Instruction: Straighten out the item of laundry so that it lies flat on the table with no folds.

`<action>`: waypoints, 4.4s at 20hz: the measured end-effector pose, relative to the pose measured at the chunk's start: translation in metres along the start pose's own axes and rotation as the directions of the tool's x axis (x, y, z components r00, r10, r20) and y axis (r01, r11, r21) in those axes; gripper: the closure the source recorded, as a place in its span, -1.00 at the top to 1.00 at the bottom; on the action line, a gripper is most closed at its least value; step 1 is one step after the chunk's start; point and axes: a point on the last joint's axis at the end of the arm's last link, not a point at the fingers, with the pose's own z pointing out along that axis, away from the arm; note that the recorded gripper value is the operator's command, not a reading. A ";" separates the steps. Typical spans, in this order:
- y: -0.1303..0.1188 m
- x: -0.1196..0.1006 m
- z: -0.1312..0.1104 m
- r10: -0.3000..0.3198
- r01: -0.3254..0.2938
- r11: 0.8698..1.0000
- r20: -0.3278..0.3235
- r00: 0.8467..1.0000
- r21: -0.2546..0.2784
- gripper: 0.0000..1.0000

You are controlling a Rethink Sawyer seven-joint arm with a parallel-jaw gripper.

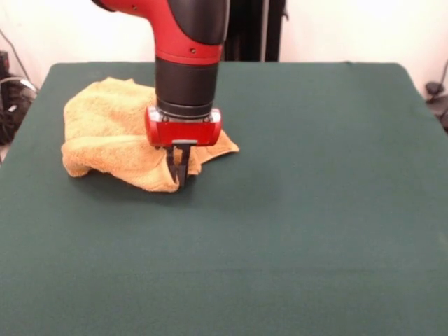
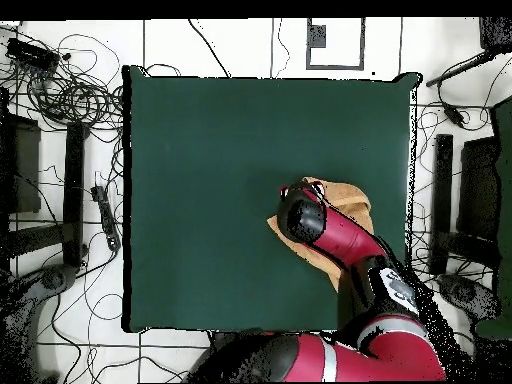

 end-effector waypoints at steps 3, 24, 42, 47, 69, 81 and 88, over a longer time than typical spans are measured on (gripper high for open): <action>0.004 -0.001 0.000 -0.003 0.003 1.000 0.001 1.000 -0.005 -1.00; 0.069 -0.039 -0.007 0.109 -0.108 0.993 0.012 0.994 -0.043 -1.00; 0.077 -0.042 -0.008 0.212 -0.211 0.976 0.007 0.977 -0.052 -1.00; 0.082 -0.044 -0.008 0.214 -0.213 0.976 0.007 0.977 -0.054 -1.00; 0.173 -0.057 -0.022 0.251 -0.257 0.957 -0.062 0.966 -0.132 -1.00; 0.139 -0.053 -0.011 0.291 -0.299 0.942 -0.071 0.954 -0.153 -1.00; 0.140 -0.054 -0.010 0.289 -0.297 0.941 -0.070 0.955 -0.159 -1.00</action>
